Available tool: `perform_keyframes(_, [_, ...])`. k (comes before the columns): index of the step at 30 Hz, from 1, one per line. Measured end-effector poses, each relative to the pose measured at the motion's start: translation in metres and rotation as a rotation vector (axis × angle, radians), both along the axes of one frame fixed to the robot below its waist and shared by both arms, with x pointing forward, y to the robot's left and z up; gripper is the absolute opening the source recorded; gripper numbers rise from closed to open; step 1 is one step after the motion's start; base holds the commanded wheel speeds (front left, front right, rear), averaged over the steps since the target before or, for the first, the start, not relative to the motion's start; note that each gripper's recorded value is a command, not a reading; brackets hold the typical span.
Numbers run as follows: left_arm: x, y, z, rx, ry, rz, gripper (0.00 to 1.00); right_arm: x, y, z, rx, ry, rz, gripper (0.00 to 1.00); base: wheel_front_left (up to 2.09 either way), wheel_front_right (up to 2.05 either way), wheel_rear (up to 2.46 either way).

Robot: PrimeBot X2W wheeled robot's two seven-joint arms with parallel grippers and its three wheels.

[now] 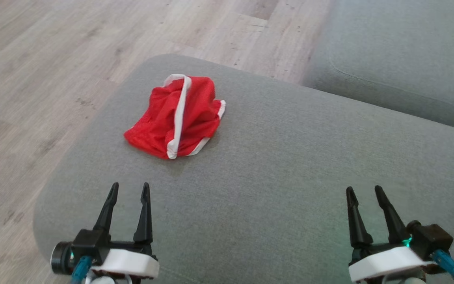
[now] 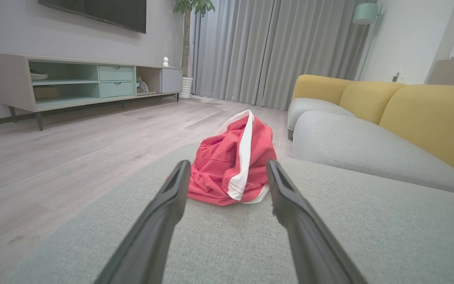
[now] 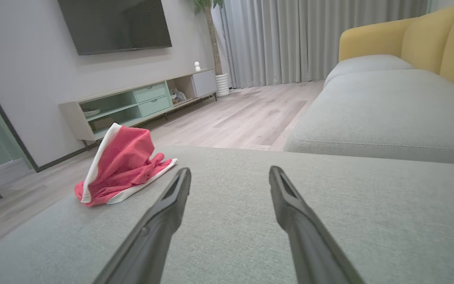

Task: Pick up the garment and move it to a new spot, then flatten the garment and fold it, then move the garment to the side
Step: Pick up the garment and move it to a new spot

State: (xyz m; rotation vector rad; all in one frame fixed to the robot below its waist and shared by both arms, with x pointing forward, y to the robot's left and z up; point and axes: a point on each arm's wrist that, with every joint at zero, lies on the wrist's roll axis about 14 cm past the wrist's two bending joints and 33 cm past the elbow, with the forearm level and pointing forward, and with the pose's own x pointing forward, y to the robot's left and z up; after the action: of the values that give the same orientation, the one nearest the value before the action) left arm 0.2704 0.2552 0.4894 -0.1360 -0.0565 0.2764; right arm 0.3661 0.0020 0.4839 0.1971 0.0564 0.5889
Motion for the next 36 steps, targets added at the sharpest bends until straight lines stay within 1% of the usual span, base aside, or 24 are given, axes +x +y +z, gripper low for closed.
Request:
perform_keyframes(5, [-0.002, 0.002, -0.003, 0.011, 0.013, 0.001, 1.00, -0.001, 0.005, -0.005, 0.000, 0.016, 0.015, 1.00, 0.00, 0.00, 0.00])
perform_keyframes(8, [0.000, 0.000, -0.009, 0.017, 0.039, -0.015, 1.00, 0.000, 0.003, -0.008, 0.008, 0.031, 0.007, 1.00, 0.00, 0.00, 0.00])
perform_keyframes(11, [0.006, -0.001, -0.019, 0.000, 0.073, -0.044, 1.00, 0.003, -0.001, -0.012, 0.012, 0.044, -0.007, 1.00, 0.00, 0.00, 0.00])
perform_keyframes(13, [0.017, 0.004, -0.024, 0.004, 0.115, -0.062, 1.00, 0.009, -0.005, -0.014, 0.015, 0.048, -0.022, 1.00, 0.00, 0.00, 0.00])
perform_keyframes(16, [0.046, 0.011, -0.020, 0.053, 0.175, -0.111, 1.00, 0.023, -0.010, -0.014, 0.013, 0.035, -0.047, 1.00, 0.00, 0.00, 0.00])
perform_keyframes(17, [0.046, 0.011, -0.020, 0.053, 0.175, -0.111, 1.00, 0.023, -0.010, -0.014, 0.013, 0.035, -0.047, 1.00, 0.00, 0.00, 0.00])
perform_keyframes(21, [0.093, 0.012, -0.009, 0.097, 0.214, -0.179, 1.00, 0.046, -0.021, -0.015, 0.023, 0.026, -0.095, 1.00, 0.00, 0.00, 0.00])
perform_keyframes(24, [0.115, 0.014, -0.018, 0.119, 0.295, -0.215, 1.00, 0.055, -0.031, -0.022, 0.028, 0.041, -0.129, 1.00, 0.00, 0.00, 0.00])
perform_keyframes(26, [0.122, 0.011, -0.036, 0.130, 0.385, -0.256, 1.00, 0.059, -0.037, -0.027, 0.029, 0.051, -0.148, 1.00, 0.00, 0.00, 0.00])
perform_keyframes(30, [0.130, 0.009, -0.066, 0.114, 0.520, -0.292, 1.00, 0.066, -0.050, -0.032, 0.028, 0.060, -0.187, 1.00, 0.00, 0.00, 0.00])
perform_keyframes(33, [0.137, 0.014, -0.081, 0.083, 0.579, -0.287, 1.00, 0.069, -0.058, -0.037, 0.023, 0.068, -0.211, 1.00, 0.00, 0.00, 0.00])
perform_keyframes(36, [0.142, 0.014, -0.091, 0.075, 0.618, -0.293, 1.00, 0.069, -0.064, -0.044, 0.019, 0.082, -0.227, 1.00, 0.00, 0.00, 0.00])
